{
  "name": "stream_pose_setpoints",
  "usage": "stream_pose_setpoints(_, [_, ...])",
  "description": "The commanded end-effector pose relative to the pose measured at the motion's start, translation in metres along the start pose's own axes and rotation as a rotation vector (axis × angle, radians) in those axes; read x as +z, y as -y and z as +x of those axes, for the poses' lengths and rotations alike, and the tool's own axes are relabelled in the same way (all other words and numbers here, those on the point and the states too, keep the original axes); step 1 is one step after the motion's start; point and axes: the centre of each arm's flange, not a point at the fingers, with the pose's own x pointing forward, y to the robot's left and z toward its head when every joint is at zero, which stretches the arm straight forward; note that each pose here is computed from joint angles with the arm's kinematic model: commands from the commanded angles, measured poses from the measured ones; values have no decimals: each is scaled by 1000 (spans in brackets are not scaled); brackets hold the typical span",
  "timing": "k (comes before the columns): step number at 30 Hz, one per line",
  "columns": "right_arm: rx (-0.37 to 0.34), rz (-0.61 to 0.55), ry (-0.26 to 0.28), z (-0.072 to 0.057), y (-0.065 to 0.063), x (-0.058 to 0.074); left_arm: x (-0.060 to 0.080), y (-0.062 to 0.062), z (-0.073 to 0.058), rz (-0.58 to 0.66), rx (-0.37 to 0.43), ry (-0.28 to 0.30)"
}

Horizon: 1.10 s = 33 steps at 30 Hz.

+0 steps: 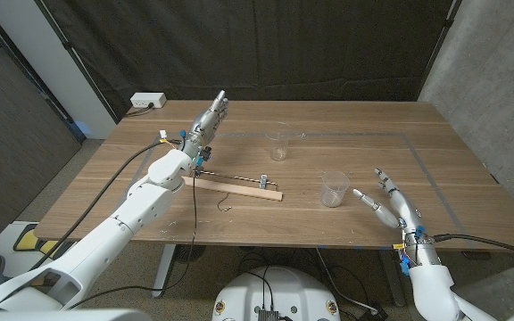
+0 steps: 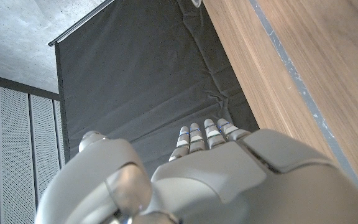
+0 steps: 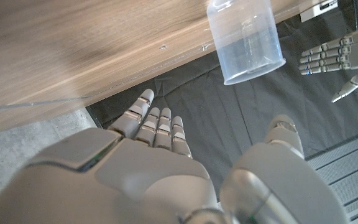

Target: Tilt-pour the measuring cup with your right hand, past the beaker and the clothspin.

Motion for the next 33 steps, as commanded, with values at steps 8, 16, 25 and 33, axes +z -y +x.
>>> stream_pose_setpoints(8, [38,-183,17,4,-14,-2,2,-3,3,-2,16,2])
stream_pose_setpoints(16, [85,-181,32,7,-25,-4,1,-3,3,-4,12,12])
stream_pose_setpoints(25, [113,-151,49,15,-37,-5,0,-4,2,-8,17,-3])
stream_pose_setpoints(33, [125,-133,71,26,-43,-3,0,-8,-1,-8,23,-4])
